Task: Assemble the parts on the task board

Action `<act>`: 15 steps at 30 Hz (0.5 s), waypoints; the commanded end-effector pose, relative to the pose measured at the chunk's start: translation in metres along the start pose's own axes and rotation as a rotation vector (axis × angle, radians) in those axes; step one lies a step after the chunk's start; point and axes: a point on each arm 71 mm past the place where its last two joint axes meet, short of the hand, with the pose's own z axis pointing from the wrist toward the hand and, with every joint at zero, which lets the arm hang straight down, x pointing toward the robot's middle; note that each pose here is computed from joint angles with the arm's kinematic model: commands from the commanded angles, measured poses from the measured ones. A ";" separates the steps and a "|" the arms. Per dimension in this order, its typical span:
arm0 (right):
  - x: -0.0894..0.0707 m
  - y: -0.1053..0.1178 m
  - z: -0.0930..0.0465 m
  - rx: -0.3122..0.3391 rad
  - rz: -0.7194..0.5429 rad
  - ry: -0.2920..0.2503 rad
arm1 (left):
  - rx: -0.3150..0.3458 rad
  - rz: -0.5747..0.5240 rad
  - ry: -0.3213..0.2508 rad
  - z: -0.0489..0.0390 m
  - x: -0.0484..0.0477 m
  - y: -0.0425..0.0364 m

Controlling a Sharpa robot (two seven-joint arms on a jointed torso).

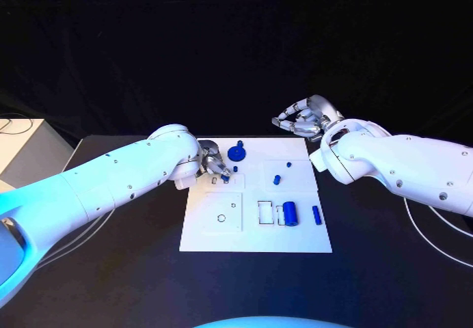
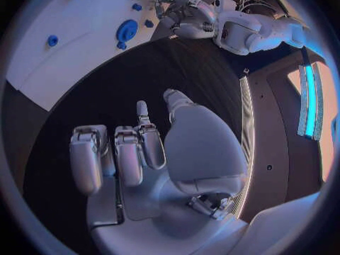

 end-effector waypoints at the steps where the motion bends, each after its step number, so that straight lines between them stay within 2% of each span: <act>1: 0.001 0.001 0.000 -0.011 -0.009 0.014 | -0.002 0.031 0.006 0.0003 0.0017 -0.0016; 15: 0.001 0.000 -0.001 -0.009 -0.009 0.017 | -0.013 0.067 0.019 0.0014 0.0076 0.0008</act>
